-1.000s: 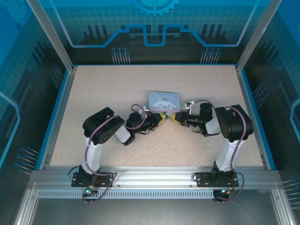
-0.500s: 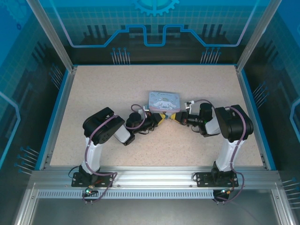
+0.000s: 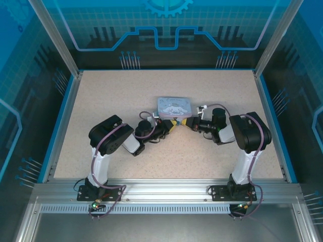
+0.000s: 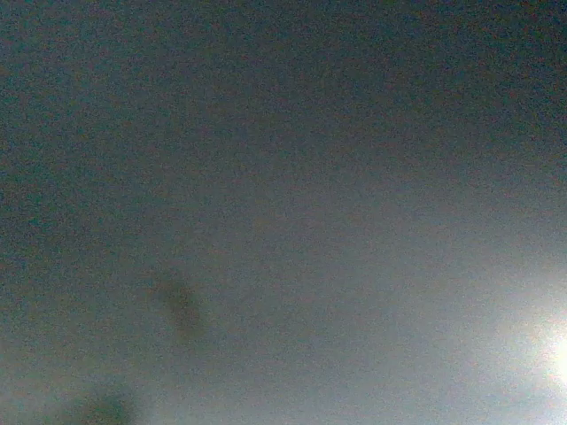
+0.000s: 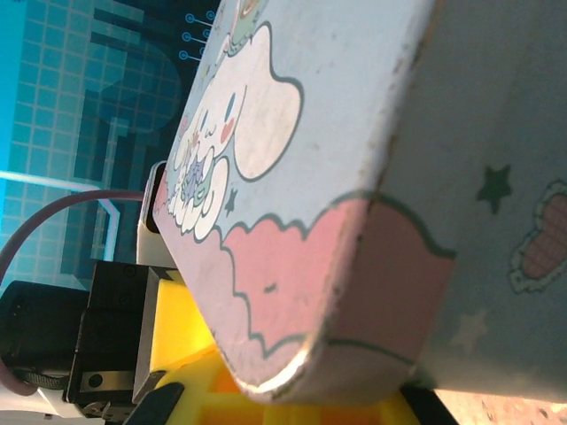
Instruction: Unlock the padlock with the key
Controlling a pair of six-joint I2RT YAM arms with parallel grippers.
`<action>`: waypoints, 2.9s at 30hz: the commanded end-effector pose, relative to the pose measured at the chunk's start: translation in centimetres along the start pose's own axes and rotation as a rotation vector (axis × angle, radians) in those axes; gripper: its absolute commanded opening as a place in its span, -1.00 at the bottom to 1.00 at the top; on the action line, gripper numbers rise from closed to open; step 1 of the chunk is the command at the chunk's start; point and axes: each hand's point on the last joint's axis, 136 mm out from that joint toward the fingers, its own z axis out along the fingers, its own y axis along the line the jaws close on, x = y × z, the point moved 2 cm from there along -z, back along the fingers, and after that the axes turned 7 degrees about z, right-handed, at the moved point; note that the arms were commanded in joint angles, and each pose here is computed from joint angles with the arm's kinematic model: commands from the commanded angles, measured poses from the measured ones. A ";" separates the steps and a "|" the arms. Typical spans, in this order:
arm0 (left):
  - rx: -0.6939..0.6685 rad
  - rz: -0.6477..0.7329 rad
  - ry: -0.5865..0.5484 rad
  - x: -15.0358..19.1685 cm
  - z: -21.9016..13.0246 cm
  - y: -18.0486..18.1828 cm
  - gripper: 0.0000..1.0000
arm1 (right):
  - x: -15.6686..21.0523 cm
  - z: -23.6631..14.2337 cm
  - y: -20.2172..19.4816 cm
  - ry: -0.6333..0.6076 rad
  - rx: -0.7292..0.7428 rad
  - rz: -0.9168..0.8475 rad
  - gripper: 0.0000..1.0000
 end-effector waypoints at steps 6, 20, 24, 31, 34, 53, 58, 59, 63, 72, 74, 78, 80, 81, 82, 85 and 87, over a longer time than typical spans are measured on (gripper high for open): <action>0.017 0.002 0.215 4.9 0.0 0.2 -1.00 | -1.3 3.6 3.8 -0.016 -0.096 -0.141 -0.99; -0.023 -0.001 0.162 3.6 0.0 1.7 -1.00 | -0.2 0.5 2.7 -0.057 -0.014 -0.119 -0.58; -0.020 0.000 0.152 3.0 -0.1 1.7 -1.00 | 0.0 -1.1 2.1 -0.067 0.030 -0.124 -0.25; -0.017 0.002 0.151 2.8 0.0 1.5 -1.00 | 1.4 -3.0 0.7 -0.048 0.077 -0.104 -0.08; -0.016 0.002 0.153 2.8 0.0 1.4 -1.00 | 2.2 -2.7 0.4 -0.012 0.066 -0.087 -0.13; -0.006 0.006 0.147 2.5 0.2 0.6 -1.00 | 4.1 -2.0 -1.0 -0.003 0.102 -0.032 -0.20; -0.001 0.004 0.147 2.4 0.3 0.4 -1.00 | 4.6 -1.1 -0.9 0.015 0.098 -0.029 -0.34; 0.001 0.003 0.146 2.4 0.3 0.3 -1.00 | 4.6 -0.9 -1.0 0.013 0.098 -0.027 -0.36; 0.004 0.001 0.145 2.4 0.2 0.2 -1.00 | 4.4 -0.6 -1.4 0.008 0.097 -0.017 -0.50; 0.008 0.001 0.147 2.5 0.2 0.1 -1.00 | 4.0 -0.4 -1.9 0.001 0.113 -0.013 -0.58; 0.007 0.003 0.153 2.6 0.3 0.1 -1.00 | 3.8 -0.2 -1.8 0.000 0.100 -0.011 -0.62; 0.004 0.005 0.165 3.0 0.4 0.2 -1.00 | 3.2 0.6 -1.2 -0.004 0.066 -0.018 -0.62; -0.008 0.005 0.166 3.1 0.3 0.6 -1.00 | 2.9 1.0 -0.7 0.000 0.047 -0.023 -0.61; -0.011 0.007 0.162 3.1 0.2 0.7 -1.00 | 2.8 0.9 -0.7 -0.006 0.049 -0.025 -0.61; -0.018 0.002 0.157 2.9 0.0 1.1 -1.00 | 2.8 0.5 -0.7 -0.017 0.058 -0.028 -0.59; -0.027 -0.008 0.140 2.3 -0.6 1.8 -1.00 | 3.0 -1.3 -1.4 -0.034 0.116 -0.032 -0.45; -0.040 -0.001 0.141 2.1 -0.7 2.1 -1.00 | 3.3 -2.6 -1.9 -0.039 0.148 -0.029 -0.26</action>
